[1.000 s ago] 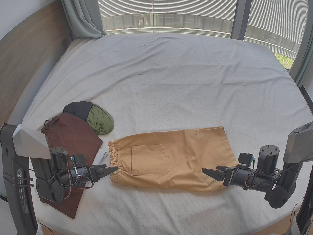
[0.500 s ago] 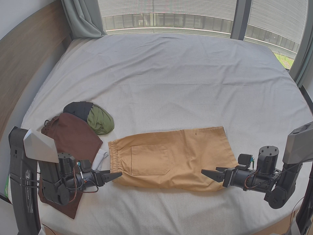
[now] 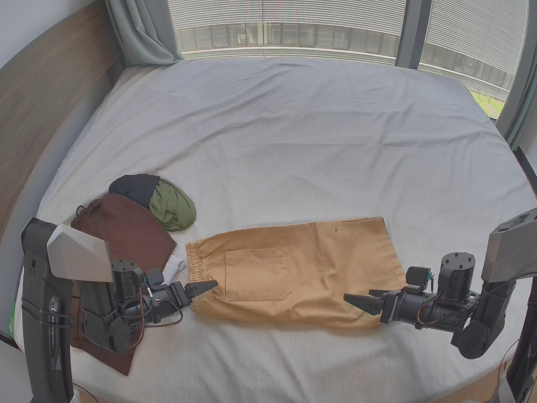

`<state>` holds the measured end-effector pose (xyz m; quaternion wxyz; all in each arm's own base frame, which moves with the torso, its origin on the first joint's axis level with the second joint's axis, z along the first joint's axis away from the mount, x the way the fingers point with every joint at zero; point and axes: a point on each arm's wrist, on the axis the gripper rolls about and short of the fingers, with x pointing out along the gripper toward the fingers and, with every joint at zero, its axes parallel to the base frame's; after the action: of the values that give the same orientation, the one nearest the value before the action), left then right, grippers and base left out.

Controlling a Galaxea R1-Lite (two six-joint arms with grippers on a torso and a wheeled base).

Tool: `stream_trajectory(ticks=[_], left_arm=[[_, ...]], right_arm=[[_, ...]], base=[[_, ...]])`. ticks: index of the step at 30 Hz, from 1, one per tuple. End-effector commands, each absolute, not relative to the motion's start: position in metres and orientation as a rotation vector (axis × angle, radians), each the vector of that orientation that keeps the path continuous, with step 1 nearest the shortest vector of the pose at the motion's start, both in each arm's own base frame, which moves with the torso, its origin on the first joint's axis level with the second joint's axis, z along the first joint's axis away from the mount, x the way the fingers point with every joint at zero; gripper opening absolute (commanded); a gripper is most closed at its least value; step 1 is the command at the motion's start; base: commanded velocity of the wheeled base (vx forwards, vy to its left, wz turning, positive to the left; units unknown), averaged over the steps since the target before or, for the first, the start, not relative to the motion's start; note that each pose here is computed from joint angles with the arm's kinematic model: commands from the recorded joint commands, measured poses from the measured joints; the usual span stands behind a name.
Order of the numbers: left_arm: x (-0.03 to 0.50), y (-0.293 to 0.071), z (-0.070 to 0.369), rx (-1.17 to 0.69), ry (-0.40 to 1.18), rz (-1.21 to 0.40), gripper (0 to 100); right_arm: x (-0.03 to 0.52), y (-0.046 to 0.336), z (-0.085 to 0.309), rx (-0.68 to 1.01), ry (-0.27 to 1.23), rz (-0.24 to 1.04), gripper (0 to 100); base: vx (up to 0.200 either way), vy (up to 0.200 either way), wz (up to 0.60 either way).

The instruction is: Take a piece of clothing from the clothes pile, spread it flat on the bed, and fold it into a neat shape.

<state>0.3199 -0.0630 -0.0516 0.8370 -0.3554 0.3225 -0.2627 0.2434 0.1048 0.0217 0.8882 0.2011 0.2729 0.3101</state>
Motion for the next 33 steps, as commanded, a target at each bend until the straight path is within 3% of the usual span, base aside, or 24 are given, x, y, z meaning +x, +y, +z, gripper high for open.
stream_trajectory(ticks=[1, 20, 21, 33], left_arm=[[0.327, -0.076, -0.041, -0.778, 0.645, -0.553, 100], [0.33, -0.088, -0.038, -0.794, 0.611, -0.502, 100], [0.33, -0.088, -0.038, -0.794, 0.611, -0.502, 0], [0.329, -0.088, -0.028, -0.79, 0.591, -0.515, 0]], right_arm=[[0.244, 0.105, 0.021, 0.417, 0.571, 0.645, 100], [0.244, 0.105, 0.02, 0.418, 0.57, 0.644, 100], [0.244, 0.105, 0.02, 0.418, 0.57, 0.644, 100], [0.245, 0.104, 0.018, 0.417, 0.575, 0.639, 100]], base=[[0.0, 0.0, 0.0], [0.0, 0.0, 0.0], [0.0, 0.0, 0.0], [0.0, 0.0, 0.0]])
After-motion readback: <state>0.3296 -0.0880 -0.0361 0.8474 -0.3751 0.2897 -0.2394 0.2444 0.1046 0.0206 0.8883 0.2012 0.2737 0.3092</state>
